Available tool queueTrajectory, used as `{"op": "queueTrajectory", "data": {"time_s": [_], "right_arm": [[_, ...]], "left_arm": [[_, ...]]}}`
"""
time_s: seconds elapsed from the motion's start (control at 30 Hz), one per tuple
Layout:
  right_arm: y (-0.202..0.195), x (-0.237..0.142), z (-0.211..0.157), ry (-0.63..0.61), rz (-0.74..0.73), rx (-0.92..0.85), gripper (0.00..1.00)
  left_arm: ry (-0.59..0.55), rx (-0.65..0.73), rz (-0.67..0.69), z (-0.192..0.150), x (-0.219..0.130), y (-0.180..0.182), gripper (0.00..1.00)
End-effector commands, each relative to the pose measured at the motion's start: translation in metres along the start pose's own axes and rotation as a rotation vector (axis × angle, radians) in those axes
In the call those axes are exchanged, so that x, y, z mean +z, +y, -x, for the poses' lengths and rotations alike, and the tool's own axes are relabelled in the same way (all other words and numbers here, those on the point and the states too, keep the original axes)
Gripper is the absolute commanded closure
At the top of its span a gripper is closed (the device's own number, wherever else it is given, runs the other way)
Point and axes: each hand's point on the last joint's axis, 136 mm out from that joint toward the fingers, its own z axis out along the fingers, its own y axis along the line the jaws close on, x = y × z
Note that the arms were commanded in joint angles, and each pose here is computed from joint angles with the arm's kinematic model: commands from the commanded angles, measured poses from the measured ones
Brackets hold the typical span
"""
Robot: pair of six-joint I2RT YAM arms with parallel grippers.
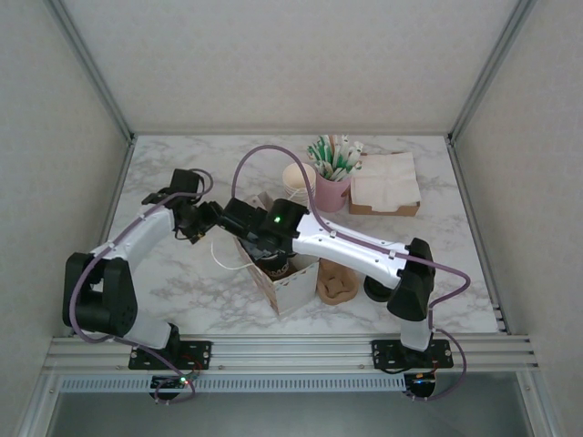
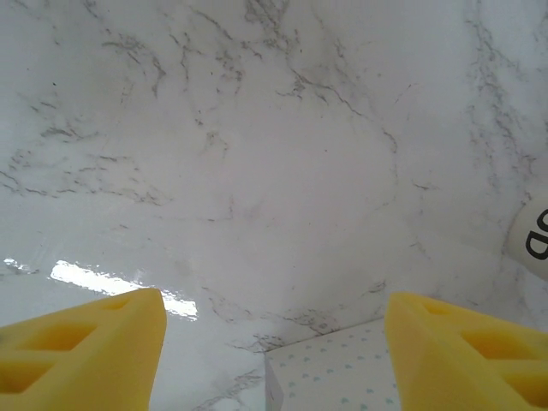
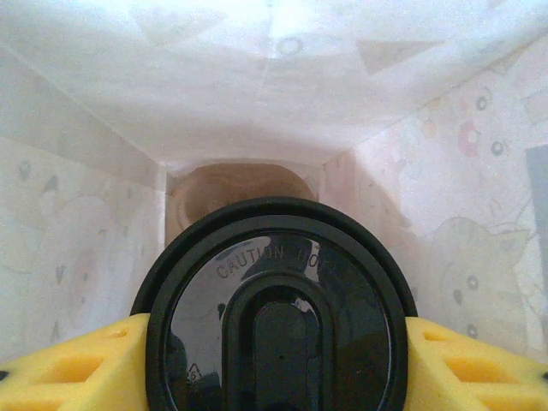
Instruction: Pack the takeout coffee
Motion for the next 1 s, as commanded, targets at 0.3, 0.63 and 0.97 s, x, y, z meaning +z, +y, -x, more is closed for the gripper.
{"op": "queueTrajectory", "data": {"time_s": [0.3,0.63,0.97], "right_arm": [[0.009,0.045,-0.041,0.144,-0.048,-0.053,0.5],[0.009,0.057,-0.053,0.183,-0.051,-0.038,0.5],[-0.013,0.013,0.001,-0.016,-0.117,-0.014,0.5]], "left_arm": [[-0.113,0.063,-0.037,0.018,-0.065,-0.018,0.28],[-0.18,0.088,-0.129,0.02,-0.113,-0.035,0.24],[-0.172,0.081,-0.13,0.015,-0.112,-0.031,0.24]]}}
